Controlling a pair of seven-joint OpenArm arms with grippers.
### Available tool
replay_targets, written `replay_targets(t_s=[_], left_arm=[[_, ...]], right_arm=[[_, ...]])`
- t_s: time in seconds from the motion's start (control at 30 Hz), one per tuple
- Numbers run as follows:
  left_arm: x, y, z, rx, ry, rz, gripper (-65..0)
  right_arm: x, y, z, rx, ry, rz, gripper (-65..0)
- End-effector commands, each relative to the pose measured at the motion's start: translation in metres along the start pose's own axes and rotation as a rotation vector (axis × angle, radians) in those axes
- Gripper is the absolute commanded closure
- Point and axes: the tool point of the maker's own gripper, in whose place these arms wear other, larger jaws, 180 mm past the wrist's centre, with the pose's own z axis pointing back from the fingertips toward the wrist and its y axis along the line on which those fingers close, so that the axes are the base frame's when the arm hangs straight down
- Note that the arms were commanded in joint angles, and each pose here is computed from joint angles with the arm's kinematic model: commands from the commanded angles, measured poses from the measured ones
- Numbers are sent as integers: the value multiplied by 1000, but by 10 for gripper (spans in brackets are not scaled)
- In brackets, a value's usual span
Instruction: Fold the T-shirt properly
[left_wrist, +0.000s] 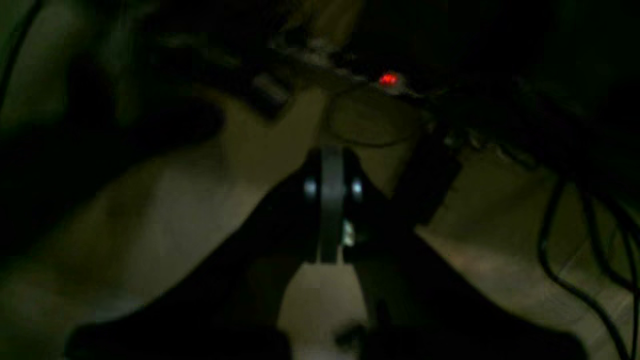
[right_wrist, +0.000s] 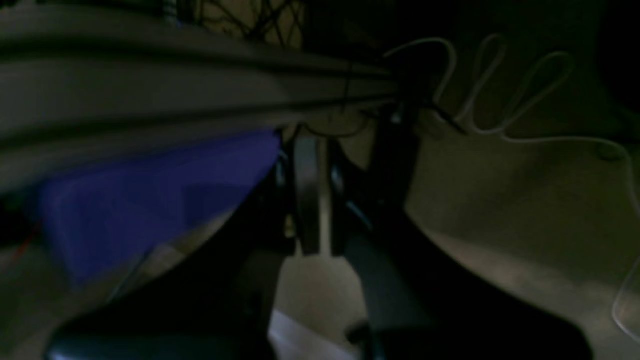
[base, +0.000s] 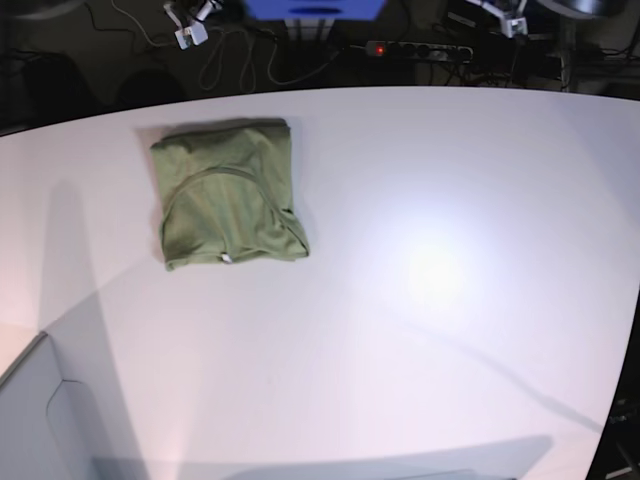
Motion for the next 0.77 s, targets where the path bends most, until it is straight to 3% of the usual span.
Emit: replay_targets(t_s=[0.0,0.23,0.43,0.6,0.73], left_arm=[[-5,6,-6,15,14,-33,0],[-40,-29,-64,-68,144,-115,0],[-41,-58,-82,-126,180,-172,0],[-45,-79,-84,-153,184,-157,0],[-55,-79,-83,-146,225,-151,0]], right_arm=[[-14,-10,-2,-42,29,-8,-4],[-31,-88,-18,-463,45,45,-4],[-45,-132,-9,-791,117,18,-4],[-40,-148,1,-958,141,22,-4],[-43,-149,-5,-985,184,14,-4]])
